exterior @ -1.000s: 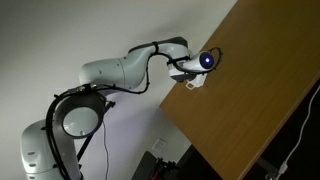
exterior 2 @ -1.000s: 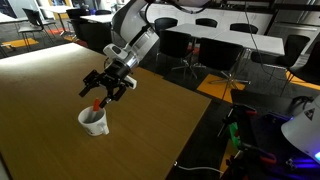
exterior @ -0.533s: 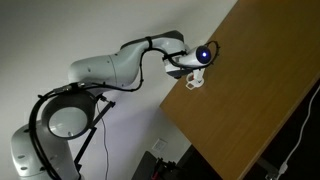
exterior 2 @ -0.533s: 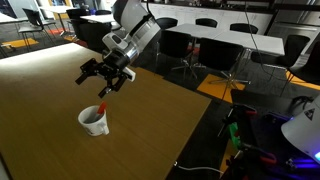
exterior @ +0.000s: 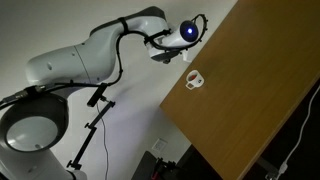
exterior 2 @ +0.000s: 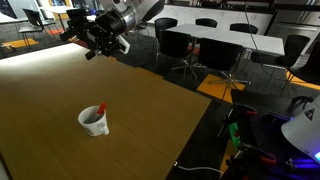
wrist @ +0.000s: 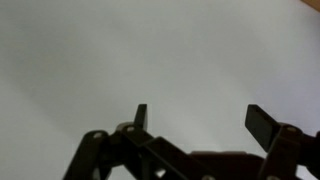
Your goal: Pick up the pen from the table and put it in the white mug cup.
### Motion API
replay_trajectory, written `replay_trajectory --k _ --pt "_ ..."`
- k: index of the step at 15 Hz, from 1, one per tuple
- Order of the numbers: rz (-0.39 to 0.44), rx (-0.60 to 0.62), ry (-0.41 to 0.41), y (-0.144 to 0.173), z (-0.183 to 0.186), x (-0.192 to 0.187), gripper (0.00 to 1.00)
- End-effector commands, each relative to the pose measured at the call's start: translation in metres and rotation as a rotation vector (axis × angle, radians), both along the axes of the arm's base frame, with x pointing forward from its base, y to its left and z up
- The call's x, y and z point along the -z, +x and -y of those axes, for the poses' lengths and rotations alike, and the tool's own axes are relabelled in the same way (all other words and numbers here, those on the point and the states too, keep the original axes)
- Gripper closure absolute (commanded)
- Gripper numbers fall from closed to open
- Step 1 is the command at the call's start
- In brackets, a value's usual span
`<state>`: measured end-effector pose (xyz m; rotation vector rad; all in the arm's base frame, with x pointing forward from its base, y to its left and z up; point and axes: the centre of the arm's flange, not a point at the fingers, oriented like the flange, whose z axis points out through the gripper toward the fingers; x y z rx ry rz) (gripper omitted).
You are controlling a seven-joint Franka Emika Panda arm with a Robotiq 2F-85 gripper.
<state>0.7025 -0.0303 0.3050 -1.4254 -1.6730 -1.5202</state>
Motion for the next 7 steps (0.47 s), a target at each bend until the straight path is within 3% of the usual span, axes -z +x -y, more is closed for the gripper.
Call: replay_trajectory --k 1,7 --pt "-0.001 0.002 -0.001 0.000 0.001 0.001 0.00" --pt "-0.017 0.000 0.005 -0.001 0.000 0.012 0.00"
